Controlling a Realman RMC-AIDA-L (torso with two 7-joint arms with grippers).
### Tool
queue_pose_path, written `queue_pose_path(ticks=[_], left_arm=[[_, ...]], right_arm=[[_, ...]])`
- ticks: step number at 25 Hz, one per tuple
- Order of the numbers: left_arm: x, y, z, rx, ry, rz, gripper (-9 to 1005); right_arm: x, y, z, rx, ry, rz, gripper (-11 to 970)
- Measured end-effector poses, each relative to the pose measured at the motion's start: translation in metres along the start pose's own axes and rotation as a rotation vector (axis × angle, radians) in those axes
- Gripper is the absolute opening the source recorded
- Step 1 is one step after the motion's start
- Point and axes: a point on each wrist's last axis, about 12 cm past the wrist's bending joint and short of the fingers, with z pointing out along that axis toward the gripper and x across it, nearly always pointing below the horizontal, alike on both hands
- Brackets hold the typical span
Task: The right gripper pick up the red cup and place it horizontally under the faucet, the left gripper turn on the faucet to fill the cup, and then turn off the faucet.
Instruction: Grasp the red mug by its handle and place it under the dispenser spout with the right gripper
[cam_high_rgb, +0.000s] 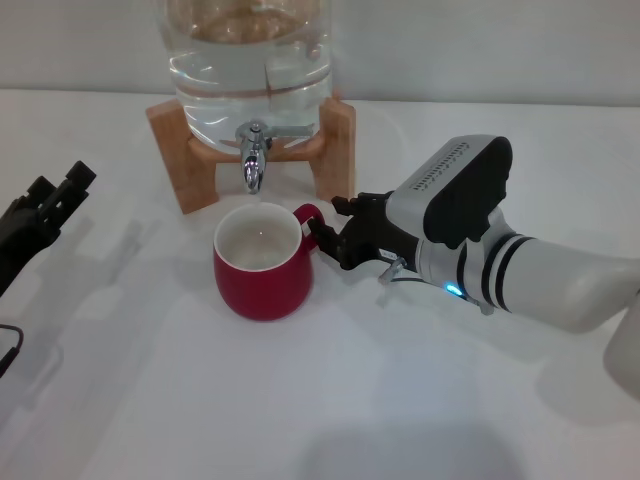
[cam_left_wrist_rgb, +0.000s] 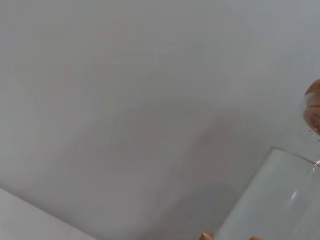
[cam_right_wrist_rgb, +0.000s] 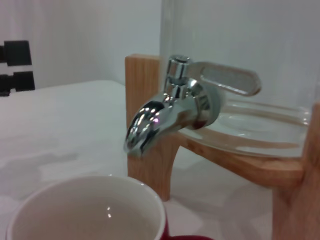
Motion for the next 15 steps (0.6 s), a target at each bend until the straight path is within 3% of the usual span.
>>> queue_pose_path(ticks=[15], left_arm=[[-0.0018, 0.001, -0.0002, -0.004, -0.009, 0.001, 836]], right_arm=[[0.009, -0.0053, -0.0079, -0.007, -0.041, 0.037, 393]])
